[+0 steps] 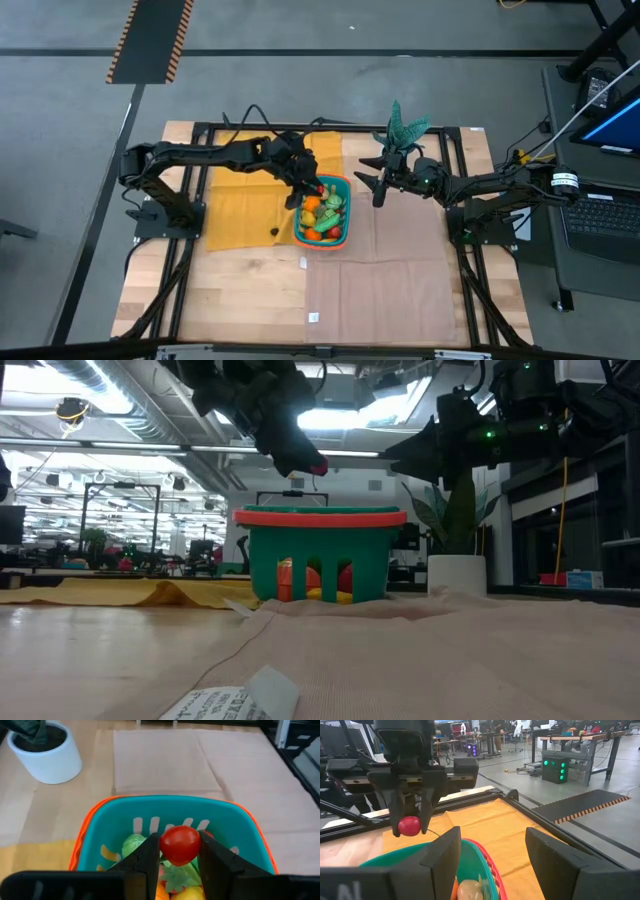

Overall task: Pick and placing Produce into tupperware
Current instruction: Put the cherry into the basket, then put the blackberry into the basket

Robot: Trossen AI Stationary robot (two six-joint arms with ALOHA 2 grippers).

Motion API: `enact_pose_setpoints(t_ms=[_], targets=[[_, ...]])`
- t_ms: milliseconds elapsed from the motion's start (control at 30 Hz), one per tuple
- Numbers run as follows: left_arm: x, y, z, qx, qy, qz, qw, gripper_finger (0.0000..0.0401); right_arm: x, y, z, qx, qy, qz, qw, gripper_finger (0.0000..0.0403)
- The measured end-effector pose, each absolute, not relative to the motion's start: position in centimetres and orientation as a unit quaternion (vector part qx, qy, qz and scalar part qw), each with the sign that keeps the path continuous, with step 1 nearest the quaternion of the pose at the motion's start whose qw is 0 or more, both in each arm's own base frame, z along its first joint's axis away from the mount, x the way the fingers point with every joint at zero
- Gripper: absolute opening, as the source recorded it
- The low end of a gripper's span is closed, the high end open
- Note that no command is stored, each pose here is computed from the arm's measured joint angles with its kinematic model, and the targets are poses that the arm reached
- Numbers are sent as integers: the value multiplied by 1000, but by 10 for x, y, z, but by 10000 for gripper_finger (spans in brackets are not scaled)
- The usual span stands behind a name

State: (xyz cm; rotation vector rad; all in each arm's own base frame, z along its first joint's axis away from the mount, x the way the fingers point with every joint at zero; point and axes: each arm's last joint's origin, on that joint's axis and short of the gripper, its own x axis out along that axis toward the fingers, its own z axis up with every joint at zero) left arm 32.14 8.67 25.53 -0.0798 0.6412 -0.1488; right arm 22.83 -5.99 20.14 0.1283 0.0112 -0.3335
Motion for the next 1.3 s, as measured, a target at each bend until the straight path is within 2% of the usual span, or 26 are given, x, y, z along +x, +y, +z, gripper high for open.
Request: enact_pose_setpoints(t_ms=[333, 700, 933, 1300], targets=[[323, 89, 252, -33, 325, -43, 944, 100, 228, -60, 201, 62, 6, -166, 984, 225], [344, 79, 206, -44, 387, -65, 919, 108, 228, -60, 201, 63, 6, -166, 984, 225], [348, 77, 195, -46, 400, -69, 913, 102, 228, -60, 201, 63, 6, -166, 984, 225], [348, 80, 194, -33, 404, -41, 913, 189, 228, -60, 201, 74, 4, -166, 983, 225]])
